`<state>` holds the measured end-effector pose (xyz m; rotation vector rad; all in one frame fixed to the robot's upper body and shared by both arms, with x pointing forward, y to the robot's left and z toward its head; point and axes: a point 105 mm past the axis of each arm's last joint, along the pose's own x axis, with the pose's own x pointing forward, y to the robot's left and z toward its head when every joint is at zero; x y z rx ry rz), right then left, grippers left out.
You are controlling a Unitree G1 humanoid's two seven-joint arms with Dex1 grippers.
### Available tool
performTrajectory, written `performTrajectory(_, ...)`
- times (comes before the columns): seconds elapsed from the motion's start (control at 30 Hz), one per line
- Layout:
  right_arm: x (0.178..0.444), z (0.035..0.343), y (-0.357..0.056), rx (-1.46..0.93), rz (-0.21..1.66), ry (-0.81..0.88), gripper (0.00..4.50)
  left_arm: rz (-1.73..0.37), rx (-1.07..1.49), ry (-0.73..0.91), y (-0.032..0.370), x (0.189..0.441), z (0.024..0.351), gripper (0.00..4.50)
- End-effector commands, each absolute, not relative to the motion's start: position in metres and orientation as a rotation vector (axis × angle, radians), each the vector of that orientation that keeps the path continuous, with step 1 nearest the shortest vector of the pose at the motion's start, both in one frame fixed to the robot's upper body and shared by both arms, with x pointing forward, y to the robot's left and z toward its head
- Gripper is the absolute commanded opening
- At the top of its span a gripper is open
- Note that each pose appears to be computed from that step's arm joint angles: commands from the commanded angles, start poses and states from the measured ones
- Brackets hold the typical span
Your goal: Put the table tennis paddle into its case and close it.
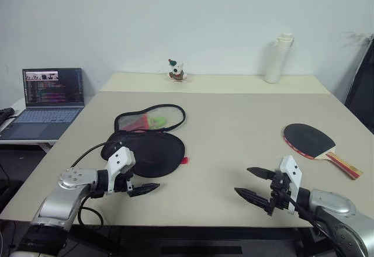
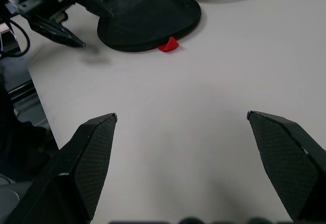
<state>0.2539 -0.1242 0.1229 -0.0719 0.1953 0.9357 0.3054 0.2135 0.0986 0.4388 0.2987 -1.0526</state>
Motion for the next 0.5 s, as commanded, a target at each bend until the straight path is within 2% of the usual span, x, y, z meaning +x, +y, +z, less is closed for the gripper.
performTrajectory(0.03,0.252,0.136,-0.116,-0.081,0.962,0.141,4.50,-1.087,0.488,0.290,0.214,0.310,0.097,4.45)
performTrajectory(0.3,0.256,0.136,-0.119,-0.089,0.946,0.132,4.50,-1.161,0.530,0.322,0.208,0.316,0.082,4.45)
performTrajectory(0.4,0.257,0.136,-0.122,-0.090,0.926,0.128,4.50,-1.159,0.532,0.323,0.209,0.318,0.082,3.85)
performTrajectory(0.5,0.258,0.137,-0.127,-0.097,0.901,0.122,4.50,-1.148,0.519,0.335,0.217,0.317,0.081,2.83)
